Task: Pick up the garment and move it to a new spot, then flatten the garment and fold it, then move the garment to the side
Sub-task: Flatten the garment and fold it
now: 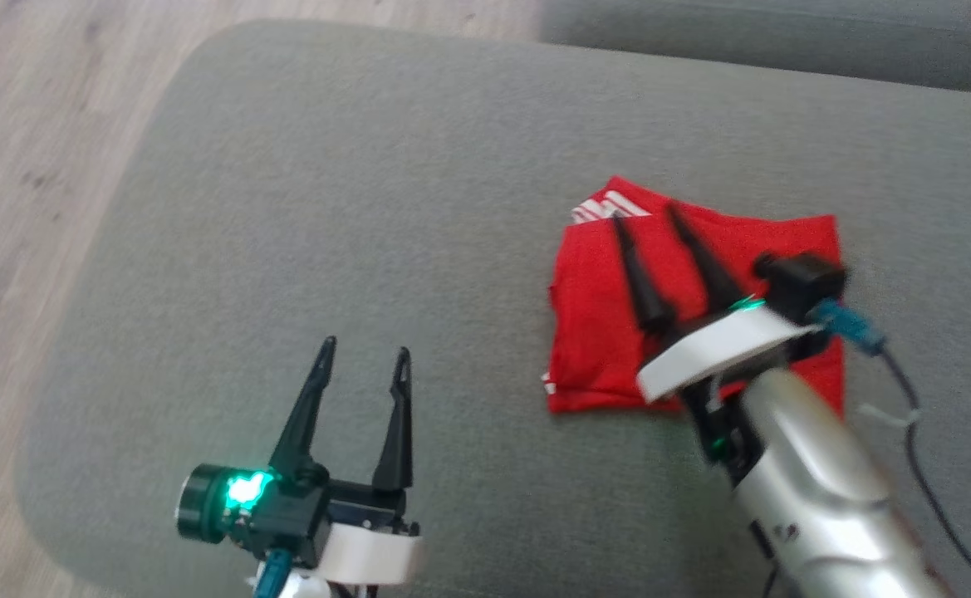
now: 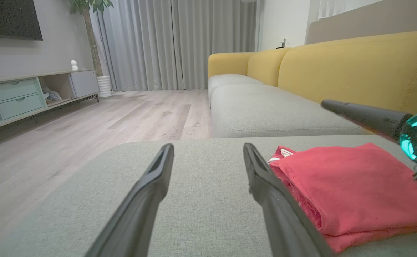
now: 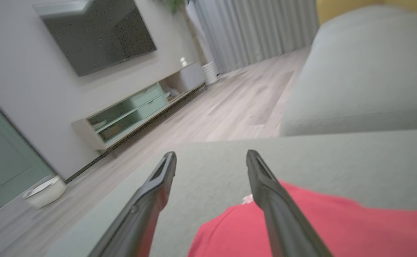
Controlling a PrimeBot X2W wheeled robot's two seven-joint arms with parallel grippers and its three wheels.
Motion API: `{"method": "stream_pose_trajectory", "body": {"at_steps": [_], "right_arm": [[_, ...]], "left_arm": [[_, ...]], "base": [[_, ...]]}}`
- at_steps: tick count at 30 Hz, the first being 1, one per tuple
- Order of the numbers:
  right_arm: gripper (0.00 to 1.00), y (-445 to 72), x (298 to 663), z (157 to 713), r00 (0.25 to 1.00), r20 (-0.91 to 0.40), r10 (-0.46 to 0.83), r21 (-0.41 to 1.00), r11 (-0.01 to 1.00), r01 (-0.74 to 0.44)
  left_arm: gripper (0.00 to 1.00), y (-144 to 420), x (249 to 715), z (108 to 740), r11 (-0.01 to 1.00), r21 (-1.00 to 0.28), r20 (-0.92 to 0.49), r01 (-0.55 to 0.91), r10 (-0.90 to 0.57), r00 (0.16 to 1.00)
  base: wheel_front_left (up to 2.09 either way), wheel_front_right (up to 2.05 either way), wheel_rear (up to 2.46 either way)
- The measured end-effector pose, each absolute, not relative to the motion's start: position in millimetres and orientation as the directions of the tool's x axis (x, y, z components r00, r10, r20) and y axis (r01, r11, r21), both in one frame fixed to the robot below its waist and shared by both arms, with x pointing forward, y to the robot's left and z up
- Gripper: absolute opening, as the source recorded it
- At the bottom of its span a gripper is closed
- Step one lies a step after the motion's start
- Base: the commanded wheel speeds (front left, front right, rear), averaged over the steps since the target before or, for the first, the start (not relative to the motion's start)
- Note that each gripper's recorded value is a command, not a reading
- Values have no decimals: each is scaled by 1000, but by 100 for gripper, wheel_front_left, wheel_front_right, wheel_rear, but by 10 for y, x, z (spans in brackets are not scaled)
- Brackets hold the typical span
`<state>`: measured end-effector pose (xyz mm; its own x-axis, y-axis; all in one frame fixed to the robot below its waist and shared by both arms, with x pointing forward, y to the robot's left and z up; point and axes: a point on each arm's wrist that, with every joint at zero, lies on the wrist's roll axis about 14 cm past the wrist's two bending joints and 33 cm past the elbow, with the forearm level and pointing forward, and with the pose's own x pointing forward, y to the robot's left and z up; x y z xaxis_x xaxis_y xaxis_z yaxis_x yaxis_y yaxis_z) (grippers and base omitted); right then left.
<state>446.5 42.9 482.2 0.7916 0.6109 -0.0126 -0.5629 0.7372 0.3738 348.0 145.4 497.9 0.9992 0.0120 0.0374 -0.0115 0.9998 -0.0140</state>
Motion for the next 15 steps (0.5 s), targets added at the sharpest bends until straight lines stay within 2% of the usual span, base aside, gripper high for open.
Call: {"method": "stream_pose_trajectory", "body": {"at_steps": [5, 7, 8, 10, 15], "right_arm": [[100, -179, 4694, 5355, 882, 139, 450, 277, 838, -471], [100, -325, 4690, 5464, 894, 172, 414, 252, 859, -446], [100, -621, 4596, 5577, 914, 207, 349, 179, 905, -387], [100, -923, 4399, 5506, 941, 196, 276, 182, 932, -312], [100, -1342, 3757, 4986, 980, 53, 190, 148, 969, -196]], "left_arm": [[100, 1351, 3525, 5060, 1000, -23, 67, 21, -19, 998], [100, 1326, 3523, 5070, 999, -24, 70, 28, -26, 997], [100, 1303, 3486, 5052, 999, -33, 65, 32, -30, 997], [100, 1302, 3420, 5012, 999, -42, 53, 30, -28, 998], [100, 1252, 3310, 4945, 997, -46, 36, 54, -53, 998]], "base": [[0, 0, 0], [0, 0, 0], [0, 0, 0], [0, 0, 0], [0, 0, 0]]}}
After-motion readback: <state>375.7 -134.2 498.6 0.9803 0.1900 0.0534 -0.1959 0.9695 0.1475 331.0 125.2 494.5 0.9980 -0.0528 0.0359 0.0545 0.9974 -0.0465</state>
